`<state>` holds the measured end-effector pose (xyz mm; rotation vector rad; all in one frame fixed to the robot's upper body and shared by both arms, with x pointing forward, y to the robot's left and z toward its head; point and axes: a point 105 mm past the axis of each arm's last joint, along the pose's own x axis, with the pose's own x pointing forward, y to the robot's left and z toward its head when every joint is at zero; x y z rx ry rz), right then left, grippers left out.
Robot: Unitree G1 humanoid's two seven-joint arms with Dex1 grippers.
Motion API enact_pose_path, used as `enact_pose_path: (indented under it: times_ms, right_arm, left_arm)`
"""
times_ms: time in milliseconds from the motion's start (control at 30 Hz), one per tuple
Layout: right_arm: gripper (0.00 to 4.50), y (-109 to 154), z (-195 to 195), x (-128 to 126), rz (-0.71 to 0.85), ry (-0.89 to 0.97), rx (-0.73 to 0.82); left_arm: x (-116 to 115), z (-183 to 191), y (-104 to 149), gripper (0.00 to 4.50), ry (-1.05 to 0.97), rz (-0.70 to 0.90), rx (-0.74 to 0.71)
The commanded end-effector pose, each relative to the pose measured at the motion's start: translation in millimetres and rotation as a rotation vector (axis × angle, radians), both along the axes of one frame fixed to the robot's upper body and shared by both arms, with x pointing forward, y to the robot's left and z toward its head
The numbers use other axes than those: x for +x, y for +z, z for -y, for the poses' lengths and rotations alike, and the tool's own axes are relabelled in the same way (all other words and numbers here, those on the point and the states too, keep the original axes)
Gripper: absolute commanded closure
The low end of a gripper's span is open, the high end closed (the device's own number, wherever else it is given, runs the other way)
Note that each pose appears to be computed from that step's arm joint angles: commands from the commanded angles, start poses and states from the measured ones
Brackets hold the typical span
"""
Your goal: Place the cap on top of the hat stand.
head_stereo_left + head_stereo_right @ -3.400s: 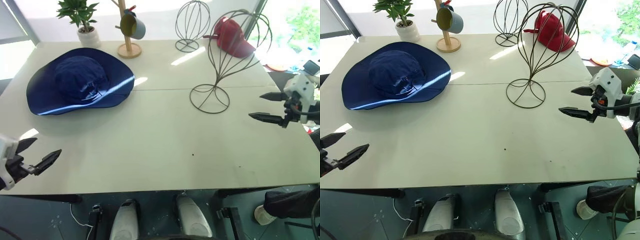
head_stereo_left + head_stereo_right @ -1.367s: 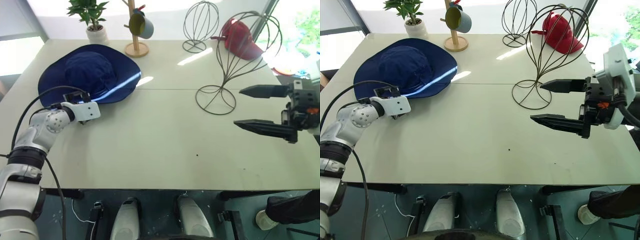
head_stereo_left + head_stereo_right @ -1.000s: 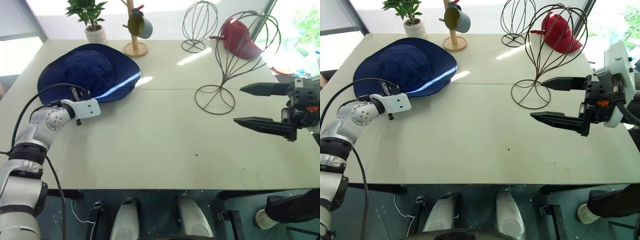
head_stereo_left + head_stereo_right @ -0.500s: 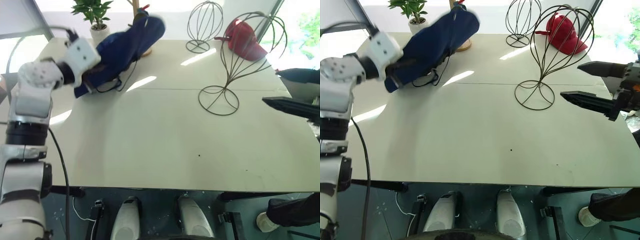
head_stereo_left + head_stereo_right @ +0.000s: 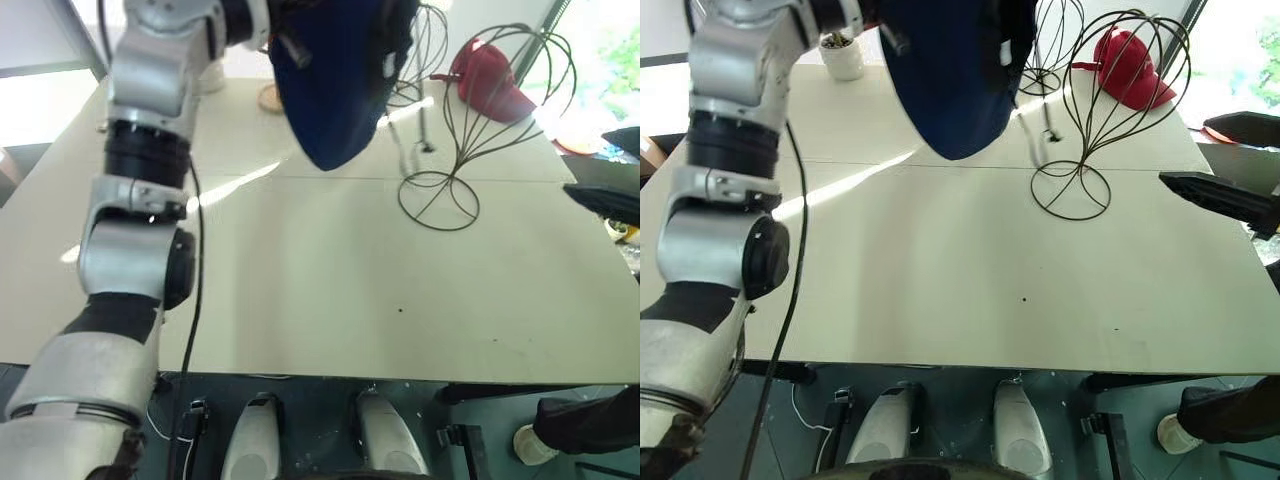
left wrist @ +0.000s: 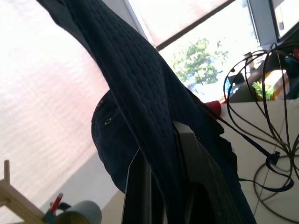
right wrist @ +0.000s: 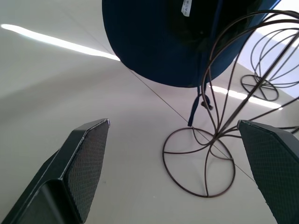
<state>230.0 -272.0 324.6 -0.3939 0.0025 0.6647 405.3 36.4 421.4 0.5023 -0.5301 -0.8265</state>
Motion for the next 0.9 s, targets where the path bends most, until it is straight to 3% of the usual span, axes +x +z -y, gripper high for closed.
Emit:
enact_pose_path:
  times_ms: [33,200,333,433,567,667,767,900]
  right_arm:
    - [0.0,12,5,-13,0.061,-0.048,0.004]
    - [0.0,0,26,-29,0.043,-0.178,0.027]
    - [0.0,-6,32,-40,0.041,-0.224,0.053]
    - [0.0,-11,35,-47,0.041,-0.254,0.073]
    - [0.0,-12,36,-51,0.057,-0.273,0.097]
    - [0.0,-12,35,-53,0.061,-0.277,0.101]
    - [0.0,-13,38,-55,0.059,-0.287,0.103]
    - [0.0,-17,43,-57,0.042,-0.308,0.098]
  left_arm:
    - [-23,30,39,4.46,-0.044,0.227,0.03]
    - [-55,77,41,4.46,-0.153,0.507,0.197]
    - [-73,97,24,4.46,-0.175,0.787,0.382]
    - [-87,112,-5,4.46,-0.227,1.02,0.546]
    - [-75,120,-41,4.46,-0.165,1.313,0.78]
    - [-65,118,-47,4.46,-0.115,1.443,0.826]
    - [-59,114,-58,4.46,-0.129,1.513,0.851]
    - [-54,109,-72,4.46,-0.156,1.483,0.849]
